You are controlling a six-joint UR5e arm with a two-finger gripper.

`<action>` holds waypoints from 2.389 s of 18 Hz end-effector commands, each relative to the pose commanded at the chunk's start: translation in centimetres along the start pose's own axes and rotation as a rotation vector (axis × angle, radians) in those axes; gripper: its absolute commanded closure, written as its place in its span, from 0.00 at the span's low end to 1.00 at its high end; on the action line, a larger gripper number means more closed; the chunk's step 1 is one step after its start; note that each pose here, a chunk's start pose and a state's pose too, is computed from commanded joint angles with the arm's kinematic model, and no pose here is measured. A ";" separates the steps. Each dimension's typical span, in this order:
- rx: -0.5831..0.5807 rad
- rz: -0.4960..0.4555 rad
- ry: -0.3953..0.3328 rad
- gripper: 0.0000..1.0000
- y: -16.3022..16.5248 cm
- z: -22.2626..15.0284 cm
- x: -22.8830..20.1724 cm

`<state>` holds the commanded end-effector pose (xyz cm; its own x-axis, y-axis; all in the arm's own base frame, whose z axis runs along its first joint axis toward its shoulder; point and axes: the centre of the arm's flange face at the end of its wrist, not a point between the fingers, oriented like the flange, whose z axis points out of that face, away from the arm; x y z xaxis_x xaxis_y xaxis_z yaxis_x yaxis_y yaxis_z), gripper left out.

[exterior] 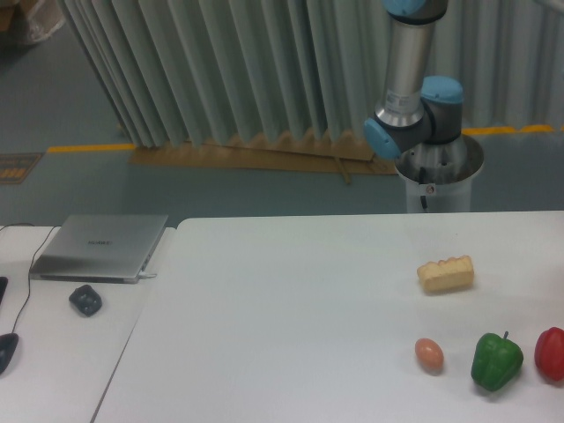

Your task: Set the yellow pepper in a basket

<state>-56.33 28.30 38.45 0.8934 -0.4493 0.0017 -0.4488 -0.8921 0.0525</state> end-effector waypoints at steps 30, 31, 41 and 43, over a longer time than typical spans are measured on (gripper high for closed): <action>-0.065 -0.008 -0.142 0.00 -0.1 1.9 -3.2; -0.065 0.012 -0.149 0.00 -1.4 0.7 -2.6; 0.003 0.051 -0.029 0.00 -13.7 -0.2 5.6; 0.009 0.045 0.002 0.00 -15.6 0.0 6.8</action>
<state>-43.24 39.12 37.65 0.8723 -0.4890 0.0059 -0.4888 -0.8714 0.0429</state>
